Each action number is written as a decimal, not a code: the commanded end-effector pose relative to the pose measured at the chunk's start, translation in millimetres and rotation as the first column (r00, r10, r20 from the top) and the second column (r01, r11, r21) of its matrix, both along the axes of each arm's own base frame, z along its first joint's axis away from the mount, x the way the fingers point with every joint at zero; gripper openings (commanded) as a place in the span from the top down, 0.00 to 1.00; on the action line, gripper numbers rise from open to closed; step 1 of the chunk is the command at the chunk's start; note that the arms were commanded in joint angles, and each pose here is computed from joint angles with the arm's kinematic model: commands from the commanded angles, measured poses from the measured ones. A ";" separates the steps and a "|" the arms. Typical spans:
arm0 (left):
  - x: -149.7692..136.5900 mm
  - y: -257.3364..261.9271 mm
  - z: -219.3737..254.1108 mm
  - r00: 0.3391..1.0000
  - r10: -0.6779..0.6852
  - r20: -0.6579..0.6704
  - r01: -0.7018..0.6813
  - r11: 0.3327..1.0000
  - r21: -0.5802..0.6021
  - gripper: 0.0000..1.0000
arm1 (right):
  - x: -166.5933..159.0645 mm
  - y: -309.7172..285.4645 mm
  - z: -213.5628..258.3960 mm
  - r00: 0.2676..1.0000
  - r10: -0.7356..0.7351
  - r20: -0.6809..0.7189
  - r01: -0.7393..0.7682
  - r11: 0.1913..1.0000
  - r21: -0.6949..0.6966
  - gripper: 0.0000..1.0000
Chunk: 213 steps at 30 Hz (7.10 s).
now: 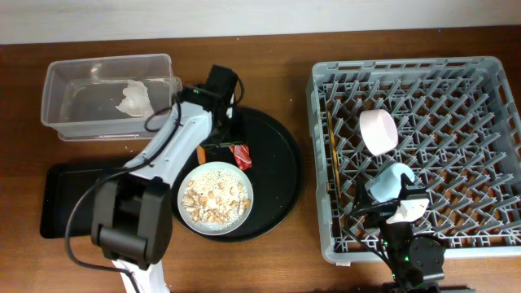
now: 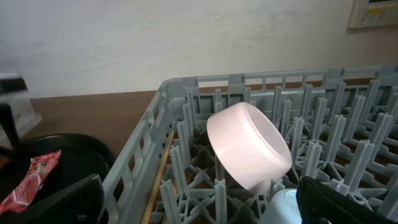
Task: Sort waste into correct bins and load items into the dishwasher rack
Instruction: 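Grasp the white tissue with the left gripper and drop it in the clear bin, then grasp the red wrapper with the left gripper and drop it in the clear bin, then grasp the carrot with the left gripper and place it on the black tray, then grasp the plate with the left gripper and tip scraps onto the black tray, then carry the emptied plate with the left gripper and stand it in the rack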
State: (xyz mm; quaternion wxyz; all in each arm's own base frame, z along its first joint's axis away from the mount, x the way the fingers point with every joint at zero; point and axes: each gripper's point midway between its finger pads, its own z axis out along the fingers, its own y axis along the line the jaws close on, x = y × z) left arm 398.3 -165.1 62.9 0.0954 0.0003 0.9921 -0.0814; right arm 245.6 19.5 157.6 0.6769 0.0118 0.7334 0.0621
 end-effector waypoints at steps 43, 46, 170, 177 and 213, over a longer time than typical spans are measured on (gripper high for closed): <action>22.6 71.5 6.0 0.999 0.029 -0.021 -0.024 0.980 0.197 0.49 | -0.2 -0.7 -2.4 1.000 -0.003 -0.004 0.003 1.000 0.003 0.02; 21.6 77.4 -24.1 0.997 0.042 -0.065 -0.028 0.978 0.207 0.50 | -0.2 -0.7 -2.5 1.000 -0.003 -0.005 0.003 1.000 0.003 0.02; -100.1 227.7 144.5 0.907 0.383 0.174 -0.326 0.901 -0.285 1.00 | -0.2 -0.7 -2.4 1.000 -0.003 -0.004 0.003 1.000 0.003 0.02; -90.9 217.2 154.2 0.913 0.340 0.225 -0.250 0.903 -0.349 1.00 | -0.2 -0.7 -2.4 1.000 -0.003 -0.004 0.003 1.000 0.003 0.02; -120.4 233.1 181.1 0.767 0.430 0.476 0.019 0.726 -0.687 1.00 | -0.2 -0.6 -2.5 1.000 -0.002 -0.005 0.002 1.000 0.003 0.02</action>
